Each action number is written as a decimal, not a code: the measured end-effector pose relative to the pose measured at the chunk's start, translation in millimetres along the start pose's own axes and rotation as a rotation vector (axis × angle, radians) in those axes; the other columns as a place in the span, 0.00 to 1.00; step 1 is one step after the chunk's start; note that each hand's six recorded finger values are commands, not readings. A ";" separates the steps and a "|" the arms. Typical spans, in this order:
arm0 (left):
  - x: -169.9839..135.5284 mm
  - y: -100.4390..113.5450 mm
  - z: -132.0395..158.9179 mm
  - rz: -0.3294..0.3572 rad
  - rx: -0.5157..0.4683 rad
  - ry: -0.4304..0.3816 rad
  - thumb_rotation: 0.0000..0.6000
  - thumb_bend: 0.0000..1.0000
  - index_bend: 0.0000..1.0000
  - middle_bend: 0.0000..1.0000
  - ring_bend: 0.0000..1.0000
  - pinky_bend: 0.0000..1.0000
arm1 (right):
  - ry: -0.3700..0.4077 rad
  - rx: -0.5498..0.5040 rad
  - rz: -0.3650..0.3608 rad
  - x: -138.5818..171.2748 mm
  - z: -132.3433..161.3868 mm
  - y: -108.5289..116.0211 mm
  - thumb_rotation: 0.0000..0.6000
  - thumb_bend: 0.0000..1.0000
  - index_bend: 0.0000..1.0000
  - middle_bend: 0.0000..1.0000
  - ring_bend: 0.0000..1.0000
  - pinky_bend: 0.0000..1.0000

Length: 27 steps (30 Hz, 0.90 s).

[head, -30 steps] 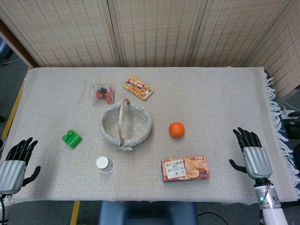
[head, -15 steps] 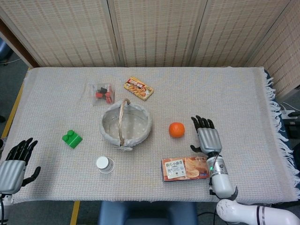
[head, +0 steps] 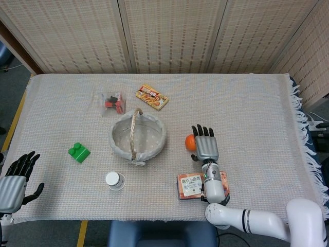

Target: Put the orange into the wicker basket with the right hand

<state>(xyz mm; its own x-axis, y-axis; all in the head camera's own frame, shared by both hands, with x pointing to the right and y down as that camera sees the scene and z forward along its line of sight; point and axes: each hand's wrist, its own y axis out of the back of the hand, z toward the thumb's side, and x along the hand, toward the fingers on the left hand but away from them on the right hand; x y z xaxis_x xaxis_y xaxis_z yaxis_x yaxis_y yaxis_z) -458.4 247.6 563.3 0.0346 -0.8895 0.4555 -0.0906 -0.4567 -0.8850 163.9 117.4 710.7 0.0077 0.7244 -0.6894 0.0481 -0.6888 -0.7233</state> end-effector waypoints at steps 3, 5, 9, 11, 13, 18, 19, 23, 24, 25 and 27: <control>0.0 0.1 -0.1 -0.003 -0.006 0.001 1.00 0.35 0.00 0.00 0.00 0.11 | -0.013 0.017 0.014 -4.7 0.9 -8.5 1.00 0.13 0.00 0.00 0.00 0.01; -0.3 0.2 0.1 -0.004 -0.010 0.001 1.00 0.35 0.00 0.00 0.00 0.11 | -0.019 0.023 0.021 -8.4 2.0 -14.0 1.00 0.13 0.00 0.00 0.00 0.02; -0.6 0.4 -0.2 -0.006 -0.018 0.003 1.00 0.35 0.00 0.00 0.00 0.11 | -0.030 0.031 0.024 -17.5 4.4 -22.6 1.00 0.13 0.03 0.00 0.00 0.05; -0.4 0.3 -0.9 -0.008 -0.023 0.006 1.00 0.35 0.00 0.00 0.00 0.11 | -0.038 0.035 0.025 -23.1 5.7 -27.6 1.00 0.13 0.08 0.02 0.01 0.10; 0.0 0.5 -1.5 -0.009 -0.026 0.008 1.00 0.35 0.00 0.00 0.00 0.11 | -0.046 0.037 0.025 -27.5 6.8 -32.0 1.00 0.15 0.12 0.15 0.12 0.24; -0.1 0.9 -1.9 -0.013 -0.030 0.007 1.00 0.35 0.00 0.00 0.00 0.11 | -0.031 0.023 -0.016 -33.4 16.1 -36.4 1.00 0.23 0.15 0.59 0.64 0.76; -0.3 0.7 -1.9 -0.014 -0.030 0.006 1.00 0.35 0.00 0.00 0.00 0.11 | -0.016 0.019 -0.032 -32.7 19.5 -35.0 1.00 0.24 0.16 0.62 0.67 0.78; -0.7 0.8 -1.4 -0.014 -0.030 0.006 1.00 0.35 0.00 0.00 0.00 0.12 | 0.036 -0.012 -0.090 -28.1 27.2 -24.8 1.00 0.25 0.18 0.66 0.71 0.78; -0.8 0.7 -1.3 -0.014 -0.030 0.006 1.00 0.35 0.00 0.00 0.00 0.12 | 0.045 -0.024 -0.099 -26.4 28.2 -21.6 1.00 0.26 0.19 0.66 0.71 0.78; -0.9 0.4 -1.1 -0.015 -0.031 0.006 1.00 0.35 0.00 0.00 0.00 0.11 | 0.053 -0.036 -0.107 -24.6 28.8 -18.2 1.00 0.26 0.20 0.66 0.71 0.78; -0.9 0.1 -0.9 -0.018 -0.029 0.006 1.00 0.35 0.00 0.00 0.00 0.11 | 0.072 -0.064 -0.126 -19.5 30.3 -8.2 1.00 0.26 0.21 0.66 0.71 0.78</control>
<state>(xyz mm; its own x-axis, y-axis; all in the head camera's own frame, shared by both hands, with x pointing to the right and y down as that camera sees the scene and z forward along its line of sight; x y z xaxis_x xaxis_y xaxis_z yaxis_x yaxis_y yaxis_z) -459.3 248.3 563.0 0.0309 -0.8813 0.4716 -0.1191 -0.4717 -0.8737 133.1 108.1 728.8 0.0692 0.8064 -0.5873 0.1167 -0.5912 -0.7980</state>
